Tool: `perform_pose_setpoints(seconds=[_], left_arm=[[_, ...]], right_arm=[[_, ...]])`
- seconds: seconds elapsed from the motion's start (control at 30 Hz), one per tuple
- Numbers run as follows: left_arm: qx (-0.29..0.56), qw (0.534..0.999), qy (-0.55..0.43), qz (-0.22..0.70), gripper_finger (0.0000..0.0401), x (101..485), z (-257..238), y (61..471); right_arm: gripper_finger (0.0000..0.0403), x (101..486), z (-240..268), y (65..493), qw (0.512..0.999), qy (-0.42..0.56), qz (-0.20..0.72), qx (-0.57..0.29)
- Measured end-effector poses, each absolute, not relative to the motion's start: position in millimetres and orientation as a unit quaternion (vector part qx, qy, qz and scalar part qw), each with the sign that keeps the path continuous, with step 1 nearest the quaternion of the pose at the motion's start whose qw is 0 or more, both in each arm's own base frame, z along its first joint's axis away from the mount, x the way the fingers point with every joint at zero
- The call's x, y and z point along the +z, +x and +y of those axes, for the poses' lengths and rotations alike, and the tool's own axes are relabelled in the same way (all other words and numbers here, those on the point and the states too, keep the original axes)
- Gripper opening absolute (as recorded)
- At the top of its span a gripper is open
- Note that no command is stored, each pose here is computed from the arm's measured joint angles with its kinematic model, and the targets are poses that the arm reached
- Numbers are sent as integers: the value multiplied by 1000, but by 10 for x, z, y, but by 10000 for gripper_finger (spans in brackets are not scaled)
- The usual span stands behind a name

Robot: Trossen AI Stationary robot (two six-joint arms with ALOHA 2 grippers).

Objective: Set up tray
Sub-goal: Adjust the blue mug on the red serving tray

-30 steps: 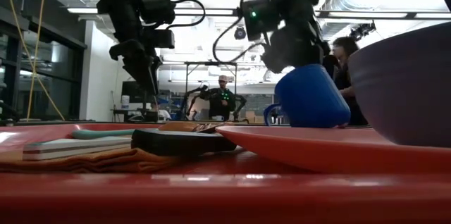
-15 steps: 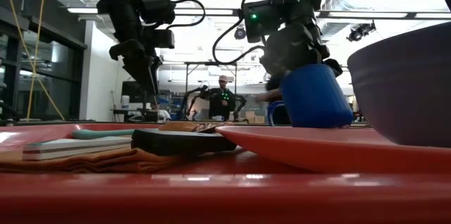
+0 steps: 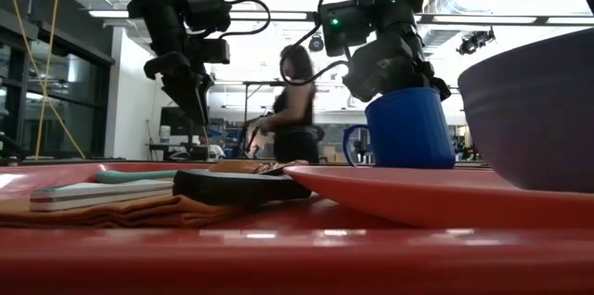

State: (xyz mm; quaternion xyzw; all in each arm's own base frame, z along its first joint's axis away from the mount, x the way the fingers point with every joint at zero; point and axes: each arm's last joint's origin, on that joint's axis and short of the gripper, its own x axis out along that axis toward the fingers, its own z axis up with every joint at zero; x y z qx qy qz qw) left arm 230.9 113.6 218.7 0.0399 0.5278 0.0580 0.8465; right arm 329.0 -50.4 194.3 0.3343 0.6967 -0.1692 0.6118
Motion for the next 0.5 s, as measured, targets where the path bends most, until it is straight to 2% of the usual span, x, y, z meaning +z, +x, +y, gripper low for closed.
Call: perform_pose_setpoints(seconds=[0.5], left_arm=[[58, 847, 40, 527, 156, 2188, 1137, 2310]], right_arm=[[1, 2152, -310, 3172, 616, 293, 692, -236]])
